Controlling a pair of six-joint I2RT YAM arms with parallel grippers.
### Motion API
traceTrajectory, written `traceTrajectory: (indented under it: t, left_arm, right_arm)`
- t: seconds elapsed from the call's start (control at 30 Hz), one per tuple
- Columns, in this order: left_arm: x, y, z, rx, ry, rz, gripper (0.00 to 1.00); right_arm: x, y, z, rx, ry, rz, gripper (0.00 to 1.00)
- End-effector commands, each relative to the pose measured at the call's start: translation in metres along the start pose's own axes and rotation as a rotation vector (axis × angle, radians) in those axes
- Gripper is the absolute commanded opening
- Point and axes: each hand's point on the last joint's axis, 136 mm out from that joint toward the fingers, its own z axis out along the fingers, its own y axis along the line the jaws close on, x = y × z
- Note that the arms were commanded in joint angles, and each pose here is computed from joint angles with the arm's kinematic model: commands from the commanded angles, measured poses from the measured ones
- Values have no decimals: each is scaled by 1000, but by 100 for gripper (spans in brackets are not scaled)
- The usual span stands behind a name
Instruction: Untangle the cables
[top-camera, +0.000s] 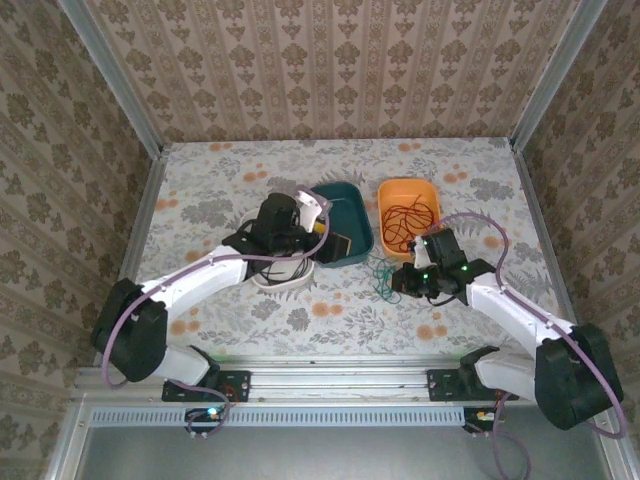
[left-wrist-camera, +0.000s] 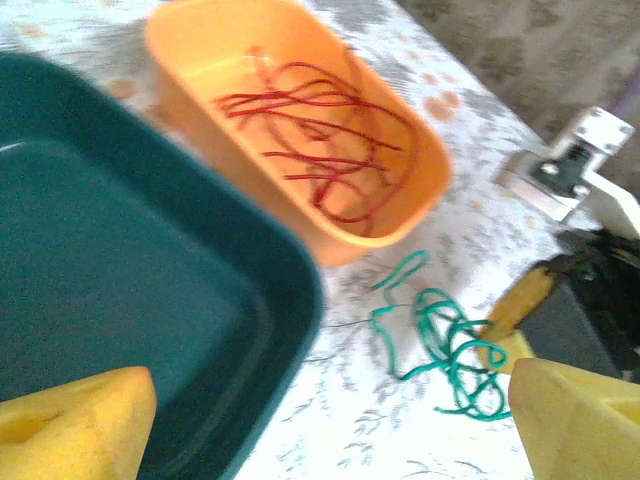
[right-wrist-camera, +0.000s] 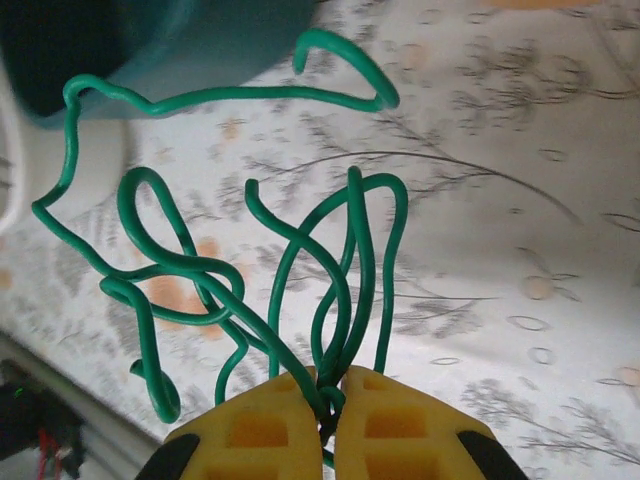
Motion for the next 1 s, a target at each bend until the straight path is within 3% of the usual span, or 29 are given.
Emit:
traceTrajectory:
  t: [0.0, 0.2, 0.47, 0.63, 0.73, 0.87, 0.97]
  left_arm:
    - [-13, -40, 9, 199, -1, 79, 89]
    - [-3, -50, 32, 264, 59, 66, 76]
    - [2, -41, 54, 271, 53, -13, 58]
    - [4, -42, 61, 305, 65, -51, 15]
    - [10, -38, 62, 281, 83, -62, 0]
    - [18, -19, 60, 146, 85, -55, 0]
    - [20, -4, 53, 46, 55, -48, 0]
  right_arm:
    - [0, 27, -7, -136, -2, -55, 7]
    - [-9, 42, -18, -186, -53, -84, 7]
    - [-9, 47, -27, -206, -93, -100, 7]
    - [-8, 37, -26, -158, -109, -86, 7]
    - [-11, 10, -25, -9, -147, -48, 7]
    - [-9, -53, -29, 315, -174, 56, 8]
    - [4, -83, -29, 465, -136, 131, 7]
